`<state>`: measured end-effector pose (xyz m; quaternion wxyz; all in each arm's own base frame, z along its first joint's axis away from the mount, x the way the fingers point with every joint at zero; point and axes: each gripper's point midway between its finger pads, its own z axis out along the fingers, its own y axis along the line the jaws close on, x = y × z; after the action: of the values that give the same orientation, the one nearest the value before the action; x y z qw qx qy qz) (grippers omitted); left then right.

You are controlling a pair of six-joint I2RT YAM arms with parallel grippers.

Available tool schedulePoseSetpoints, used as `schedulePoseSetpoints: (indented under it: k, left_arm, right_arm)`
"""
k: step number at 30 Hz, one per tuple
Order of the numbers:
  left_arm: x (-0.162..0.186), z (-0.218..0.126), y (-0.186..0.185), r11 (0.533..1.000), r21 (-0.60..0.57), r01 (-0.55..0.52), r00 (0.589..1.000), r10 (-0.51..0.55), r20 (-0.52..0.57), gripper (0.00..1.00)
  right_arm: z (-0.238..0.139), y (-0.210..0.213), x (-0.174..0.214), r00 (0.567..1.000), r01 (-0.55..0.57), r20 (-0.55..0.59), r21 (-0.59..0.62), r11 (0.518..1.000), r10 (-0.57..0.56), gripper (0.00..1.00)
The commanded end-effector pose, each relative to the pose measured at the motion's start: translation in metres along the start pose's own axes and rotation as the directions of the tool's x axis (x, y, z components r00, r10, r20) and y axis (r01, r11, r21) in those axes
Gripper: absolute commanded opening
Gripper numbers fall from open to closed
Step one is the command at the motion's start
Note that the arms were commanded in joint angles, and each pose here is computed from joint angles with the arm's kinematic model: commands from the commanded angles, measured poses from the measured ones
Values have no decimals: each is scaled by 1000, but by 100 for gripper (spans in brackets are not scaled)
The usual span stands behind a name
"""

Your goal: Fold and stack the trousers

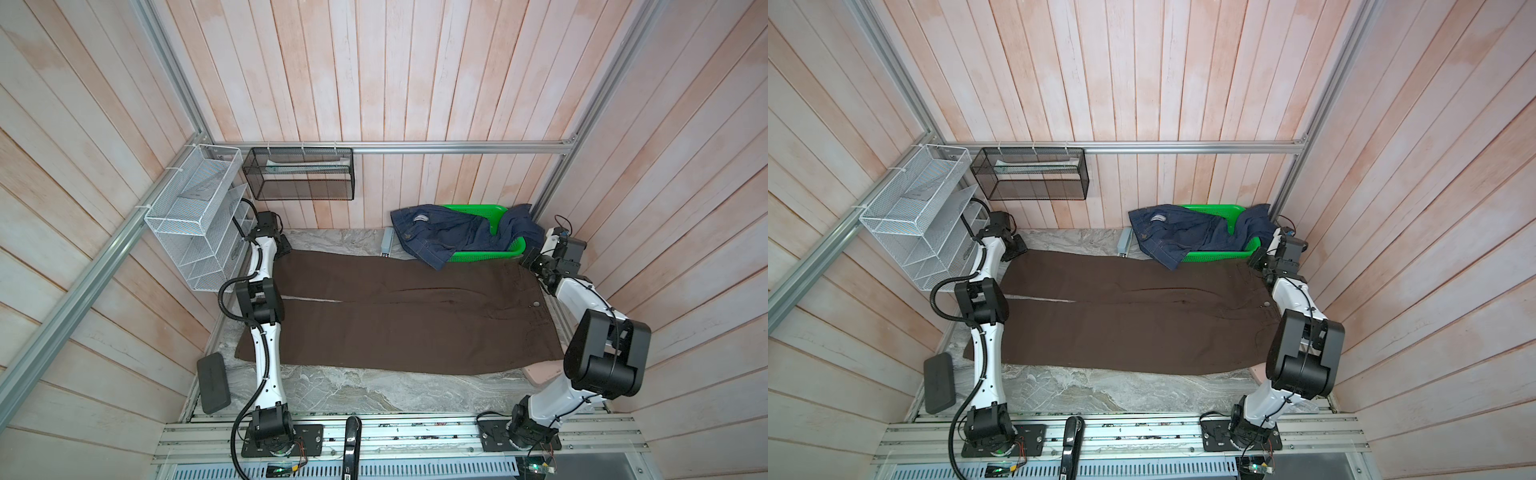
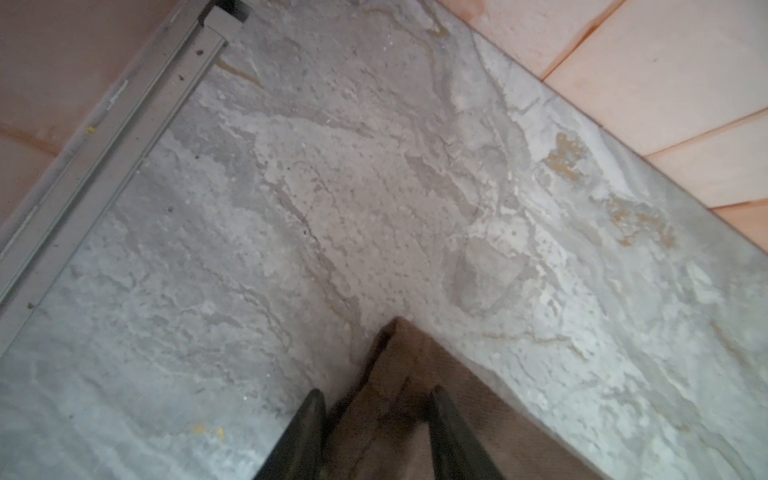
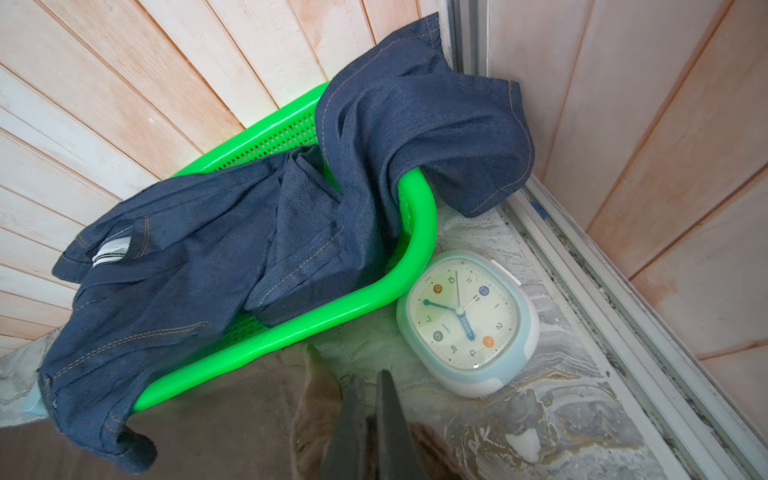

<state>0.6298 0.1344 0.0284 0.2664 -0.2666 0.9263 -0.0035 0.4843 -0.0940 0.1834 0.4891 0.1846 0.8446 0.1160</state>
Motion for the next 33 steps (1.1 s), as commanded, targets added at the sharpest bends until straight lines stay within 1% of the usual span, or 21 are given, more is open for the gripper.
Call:
schedulePoseSetpoints:
  k: [1,2,4,6,9,11,13,14,16,18,19,22,24,26,29,31,33]
  left_arm:
    - [70,27,45,996,-80,34,963,-54,-264,40]
    - [74,26,46,996,-81,30,958,-52,-281,35]
    - [84,23,45,997,-78,13,946,-38,-322,36]
    - [89,17,48,994,-107,-26,942,-12,-336,39]
    - [95,12,49,993,-111,-34,933,-8,-359,38]
    - [101,10,49,992,-120,-49,926,0,-377,36]
    - [107,8,47,990,-122,-71,919,17,-395,32]
    - [110,7,46,989,-121,-80,916,25,-401,29]
    - [113,6,44,989,-120,-91,912,35,-408,18]
    - [110,6,41,989,-116,-93,917,40,-398,3]
    - [106,6,38,989,-115,-95,922,44,-385,0]
    - [78,-5,20,990,-98,-106,956,74,-285,0]
    - [50,-22,-5,992,-37,-121,977,112,-183,0]
    - [26,-44,-32,986,22,-163,984,164,-75,0]
    - [-8,-92,-64,974,80,-211,975,203,94,0]
    - [-23,-122,-72,971,106,-212,963,190,190,0]
    - [-31,-151,-73,970,129,-206,948,165,273,0]
  right_arm:
    - [-3,13,-25,998,14,68,-25,1000,-13,0]
    - [-4,13,-26,997,15,71,-24,1000,-14,0]
    - [-7,14,-26,997,17,77,-24,1000,-15,0]
    - [-7,14,-25,997,15,79,-25,1000,-13,0]
    - [-7,16,-25,997,12,79,-39,999,-9,0]
    - [-8,17,-25,997,7,82,-45,999,-3,0]
    - [-8,17,-24,997,1,82,-51,999,3,0]
    - [-8,18,-24,997,1,83,-54,999,4,0]
    - [-9,19,-24,996,2,85,-58,998,3,0]
    - [-11,20,-26,996,11,88,-57,998,-6,0]
    - [-11,20,-26,996,18,90,-56,998,-13,0]
    - [-13,17,-28,996,21,92,-49,999,-16,0]
    - [-14,13,-28,996,16,89,-42,999,-12,0]
    - [-16,10,-28,996,12,89,-37,999,-8,0]
    - [-19,1,-26,997,5,80,-5,1000,-5,0]
    - [-23,-10,-24,997,-11,80,25,1000,9,0]
    - [-31,-20,-23,995,-30,97,58,998,24,0]
